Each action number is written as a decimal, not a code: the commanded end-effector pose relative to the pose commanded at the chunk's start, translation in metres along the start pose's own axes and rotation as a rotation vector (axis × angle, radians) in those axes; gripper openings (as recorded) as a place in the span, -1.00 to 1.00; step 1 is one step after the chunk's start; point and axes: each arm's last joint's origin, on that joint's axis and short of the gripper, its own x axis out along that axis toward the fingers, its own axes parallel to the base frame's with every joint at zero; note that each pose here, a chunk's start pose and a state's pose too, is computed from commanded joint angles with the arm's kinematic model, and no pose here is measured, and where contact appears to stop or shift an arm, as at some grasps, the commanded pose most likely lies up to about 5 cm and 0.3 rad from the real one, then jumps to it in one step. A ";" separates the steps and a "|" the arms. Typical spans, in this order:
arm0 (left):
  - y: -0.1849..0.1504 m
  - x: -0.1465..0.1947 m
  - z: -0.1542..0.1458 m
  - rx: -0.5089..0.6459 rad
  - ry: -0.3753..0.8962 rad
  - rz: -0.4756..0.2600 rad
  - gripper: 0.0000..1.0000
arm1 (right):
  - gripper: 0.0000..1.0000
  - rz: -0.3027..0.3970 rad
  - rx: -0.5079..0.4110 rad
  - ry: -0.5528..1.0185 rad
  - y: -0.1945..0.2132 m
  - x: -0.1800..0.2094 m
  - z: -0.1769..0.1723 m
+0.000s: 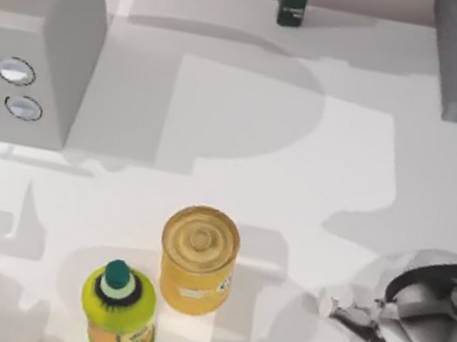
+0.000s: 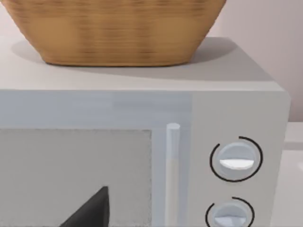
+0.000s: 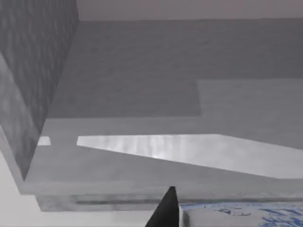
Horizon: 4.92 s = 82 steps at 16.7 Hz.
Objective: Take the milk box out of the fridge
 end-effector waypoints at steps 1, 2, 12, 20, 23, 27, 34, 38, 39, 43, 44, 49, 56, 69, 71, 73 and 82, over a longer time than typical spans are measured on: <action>0.000 0.000 0.000 0.000 0.000 0.000 1.00 | -1.00 -0.003 0.001 -0.005 0.005 -0.014 0.003; 0.000 0.000 0.000 0.000 0.000 0.000 1.00 | -1.00 -0.006 0.001 -0.013 0.011 -0.030 0.005; 0.000 0.000 0.000 0.000 0.000 0.000 1.00 | -1.00 -0.011 -0.019 -0.263 0.056 -0.179 -0.040; 0.000 0.000 0.000 0.000 0.000 0.000 1.00 | -1.00 0.012 -0.014 -0.308 0.063 -0.189 -0.085; 0.000 0.000 0.000 0.000 0.000 0.000 1.00 | -1.00 0.012 -0.014 -0.308 0.063 -0.189 -0.085; 0.000 0.000 0.000 0.000 0.000 0.000 1.00 | -1.00 0.011 -0.015 -0.284 0.063 -0.190 -0.080; 0.000 0.000 0.000 0.000 0.000 0.000 1.00 | -1.00 0.103 -0.085 -0.004 0.075 -0.183 -0.016; 0.000 0.000 0.000 0.000 0.000 0.000 1.00 | -1.00 0.223 -0.163 0.212 0.098 -0.145 0.042; 0.000 0.000 0.000 0.000 0.000 0.000 1.00 | -1.00 0.256 -0.185 0.261 0.107 -0.130 0.056; 0.000 0.000 0.000 0.000 0.000 0.000 1.00 | -1.00 0.385 -0.270 0.430 0.155 -0.054 0.098; 0.000 0.000 0.000 0.000 0.000 0.000 1.00 | -1.00 0.416 -0.290 0.463 0.169 -0.033 0.103; 0.000 0.000 0.000 0.000 0.000 0.000 1.00 | -1.00 0.544 -0.385 0.577 0.241 0.059 0.100; 0.000 0.000 0.000 0.000 0.000 0.000 1.00 | -1.00 0.629 -0.475 0.645 0.297 0.117 0.068; 0.000 0.000 0.000 0.000 0.000 0.000 1.00 | -1.00 0.628 -0.471 0.652 0.310 0.145 0.029; 0.000 0.000 0.000 0.000 0.000 0.000 1.00 | -1.00 0.631 -0.477 0.649 0.315 0.151 0.018; 0.000 0.000 0.000 0.000 0.000 0.000 1.00 | -1.00 0.631 -0.479 0.647 0.317 0.153 0.015; 0.000 0.000 0.000 0.000 0.000 0.000 1.00 | -0.10 0.631 -0.479 0.647 0.317 0.153 0.015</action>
